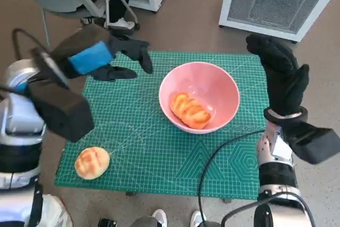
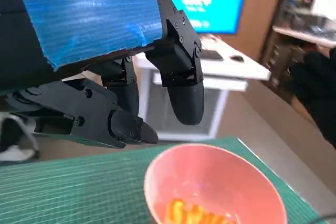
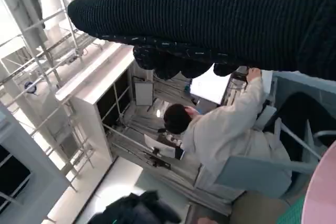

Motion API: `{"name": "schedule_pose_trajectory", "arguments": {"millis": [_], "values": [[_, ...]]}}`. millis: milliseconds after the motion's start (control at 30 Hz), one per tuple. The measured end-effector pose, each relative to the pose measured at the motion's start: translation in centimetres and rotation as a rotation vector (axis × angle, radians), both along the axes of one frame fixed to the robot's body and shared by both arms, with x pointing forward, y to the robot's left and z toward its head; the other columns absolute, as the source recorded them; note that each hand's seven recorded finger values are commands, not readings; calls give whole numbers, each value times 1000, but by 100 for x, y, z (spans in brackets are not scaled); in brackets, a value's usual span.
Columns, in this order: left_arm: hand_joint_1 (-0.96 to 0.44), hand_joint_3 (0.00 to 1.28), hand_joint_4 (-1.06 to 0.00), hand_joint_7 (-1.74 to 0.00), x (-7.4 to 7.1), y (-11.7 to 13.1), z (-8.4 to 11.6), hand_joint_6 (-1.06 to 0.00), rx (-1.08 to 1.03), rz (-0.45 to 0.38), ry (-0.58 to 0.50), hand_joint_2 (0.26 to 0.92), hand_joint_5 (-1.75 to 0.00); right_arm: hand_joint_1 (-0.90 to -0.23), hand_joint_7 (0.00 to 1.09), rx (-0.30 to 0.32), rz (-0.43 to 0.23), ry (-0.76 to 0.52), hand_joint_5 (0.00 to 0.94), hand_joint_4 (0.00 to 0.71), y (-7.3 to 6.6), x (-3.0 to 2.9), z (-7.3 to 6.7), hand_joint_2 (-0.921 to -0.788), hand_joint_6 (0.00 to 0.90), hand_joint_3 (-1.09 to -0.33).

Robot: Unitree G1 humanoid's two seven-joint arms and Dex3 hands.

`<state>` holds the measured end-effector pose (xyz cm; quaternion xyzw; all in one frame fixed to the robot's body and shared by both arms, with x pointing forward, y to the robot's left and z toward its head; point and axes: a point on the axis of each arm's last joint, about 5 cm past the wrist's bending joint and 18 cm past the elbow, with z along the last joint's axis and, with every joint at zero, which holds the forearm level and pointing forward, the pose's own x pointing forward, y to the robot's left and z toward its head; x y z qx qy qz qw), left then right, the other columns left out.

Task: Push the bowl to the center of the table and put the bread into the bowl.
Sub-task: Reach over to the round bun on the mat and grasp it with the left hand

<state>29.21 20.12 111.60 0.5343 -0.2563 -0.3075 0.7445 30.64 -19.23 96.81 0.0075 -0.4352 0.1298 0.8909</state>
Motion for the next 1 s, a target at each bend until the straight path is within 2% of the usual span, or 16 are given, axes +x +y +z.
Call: {"name": "schedule_pose_trajectory", "arguments": {"millis": [267,300,333,367,467,567,767,867,1000], "values": [[2,41,-662,-1180,-7,32,16,-716,21,-3,24,920,-1089,-607,206,-1,-6,-3,0,386,-18,-27,-18,-921,277,-737],[-14,74,-428,-852,-14,42,18,-462,23,0,25,815,-727,-607,204,-1,-7,-4,0,385,-19,-27,-17,-921,275,-740],[-25,87,-287,-597,-60,73,26,-320,22,11,45,751,-469,-607,203,-2,-2,-9,0,384,-2,-24,-8,-921,274,-742],[-45,89,-183,-422,-104,105,27,-230,27,20,63,703,-300,-606,203,-3,-2,-13,0,383,-1,-27,-7,-921,274,-744],[-107,89,-60,-215,-248,205,19,-143,54,66,123,648,-98,-606,201,-5,-12,-20,0,381,-29,-37,1,-921,272,-749],[-155,76,-20,-115,-406,322,-6,-141,86,133,195,645,-32,-610,201,-7,-24,-27,0,379,-63,-46,14,-921,271,-752],[-197,68,-2,-64,-748,513,-72,-148,141,253,324,655,-4,-618,201,-1,-34,-35,0,378,-75,-56,22,-921,270,-753],[-211,66,-2,-53,-928,560,-108,-152,172,278,372,664,-2,-621,202,0,-41,-28,0,378,-77,-64,7,-921,269,-752],[-214,62,-6,-44,-1158,572,-150,-157,208,266,408,673,-2,-616,201,3,-55,-1,0,378,-83,-85,-50,-921,268,-751]]}}
